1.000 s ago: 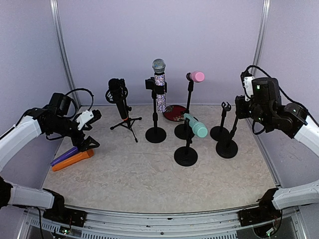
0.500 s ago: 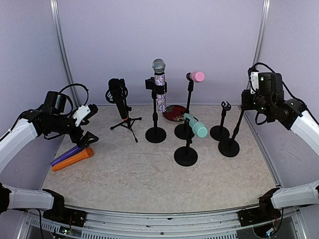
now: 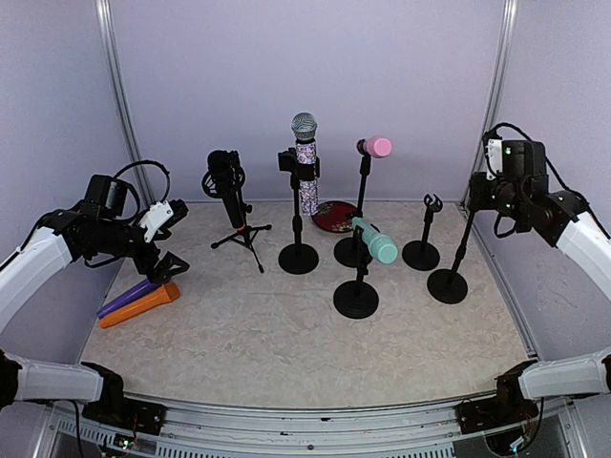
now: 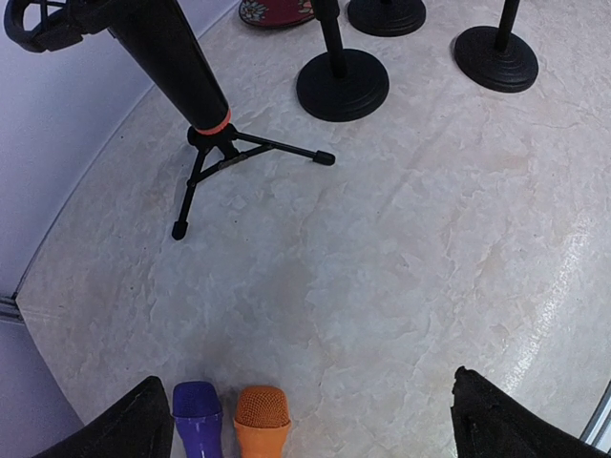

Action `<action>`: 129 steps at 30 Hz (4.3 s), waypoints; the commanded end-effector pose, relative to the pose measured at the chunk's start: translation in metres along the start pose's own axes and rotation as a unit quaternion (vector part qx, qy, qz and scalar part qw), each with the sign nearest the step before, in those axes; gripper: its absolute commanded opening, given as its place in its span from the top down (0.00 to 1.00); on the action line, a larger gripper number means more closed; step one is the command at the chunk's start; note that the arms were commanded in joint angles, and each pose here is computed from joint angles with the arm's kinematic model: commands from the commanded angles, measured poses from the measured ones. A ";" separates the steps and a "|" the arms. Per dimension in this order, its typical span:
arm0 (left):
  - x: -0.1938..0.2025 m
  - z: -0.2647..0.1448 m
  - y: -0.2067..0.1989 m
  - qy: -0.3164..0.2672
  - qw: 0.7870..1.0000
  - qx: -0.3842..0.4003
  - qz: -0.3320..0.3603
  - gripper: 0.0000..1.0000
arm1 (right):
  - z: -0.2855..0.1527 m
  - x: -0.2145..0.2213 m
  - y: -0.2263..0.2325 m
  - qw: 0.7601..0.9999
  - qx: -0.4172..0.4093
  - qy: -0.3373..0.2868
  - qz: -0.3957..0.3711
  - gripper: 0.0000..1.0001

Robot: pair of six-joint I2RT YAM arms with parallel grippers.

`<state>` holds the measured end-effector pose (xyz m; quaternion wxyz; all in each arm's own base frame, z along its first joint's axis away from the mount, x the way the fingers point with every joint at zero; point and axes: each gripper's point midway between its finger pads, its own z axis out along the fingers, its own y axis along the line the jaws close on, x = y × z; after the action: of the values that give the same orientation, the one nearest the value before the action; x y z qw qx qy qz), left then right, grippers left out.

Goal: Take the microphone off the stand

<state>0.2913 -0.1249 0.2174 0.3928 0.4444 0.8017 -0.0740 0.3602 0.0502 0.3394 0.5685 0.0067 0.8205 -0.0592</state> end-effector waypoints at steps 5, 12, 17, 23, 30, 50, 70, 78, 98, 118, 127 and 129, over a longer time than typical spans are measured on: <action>-0.004 -0.001 0.000 -0.005 1.000 -0.001 -0.006 0.01 | 0.001 0.027 0.004 0.999 -0.023 0.030 0.008 0.13; -0.005 0.002 0.003 -0.005 1.000 -0.002 -0.015 0.01 | -0.023 -0.023 -0.009 1.000 -0.009 -0.013 0.004 0.07; -0.006 0.003 0.004 -0.004 1.000 0.001 -0.016 0.01 | -0.027 -0.035 -0.005 1.000 -0.023 -0.018 -0.007 0.12; -0.007 0.004 0.007 -0.002 1.000 -0.004 -0.025 0.01 | -0.045 -0.018 0.064 0.986 -0.158 -0.030 -0.053 0.02; -0.006 0.008 0.011 0.004 0.999 -0.011 -0.045 0.01 | -0.084 0.037 0.125 0.956 -0.260 -0.015 -0.132 0.00; -0.013 0.008 0.006 -0.004 0.998 0.018 -0.056 0.01 | -0.131 0.092 0.198 0.945 -0.253 -0.061 -0.200 0.00; -0.012 0.016 -0.014 -0.035 0.996 0.061 -0.047 0.01 | -0.099 0.074 0.232 0.964 -0.170 -0.101 -0.179 0.45; -0.024 0.017 -0.018 -0.070 0.994 0.074 -0.049 0.01 | -0.105 0.058 0.239 0.963 -0.185 -0.116 -0.157 0.86; -0.042 0.009 -0.028 -0.112 0.983 0.113 -0.088 0.05 | -0.178 0.013 0.377 0.894 -0.379 -0.198 -0.133 1.00; -0.070 0.031 -0.054 -0.124 0.977 0.156 -0.076 0.21 | -0.216 0.014 0.486 0.866 -0.429 -0.223 -0.129 1.00; -0.062 0.038 -0.052 -0.126 0.980 0.137 -0.072 0.44 | -0.221 0.021 0.497 0.860 -0.437 -0.224 -0.135 1.00; -0.061 0.039 -0.052 -0.127 0.980 0.136 -0.072 0.48 | -0.224 0.021 0.497 0.858 -0.441 -0.226 -0.136 1.00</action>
<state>0.2866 -0.2107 0.2141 0.3910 0.4137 0.7755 -0.2729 0.2049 0.5510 0.3202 0.6500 -0.3871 0.6329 0.1646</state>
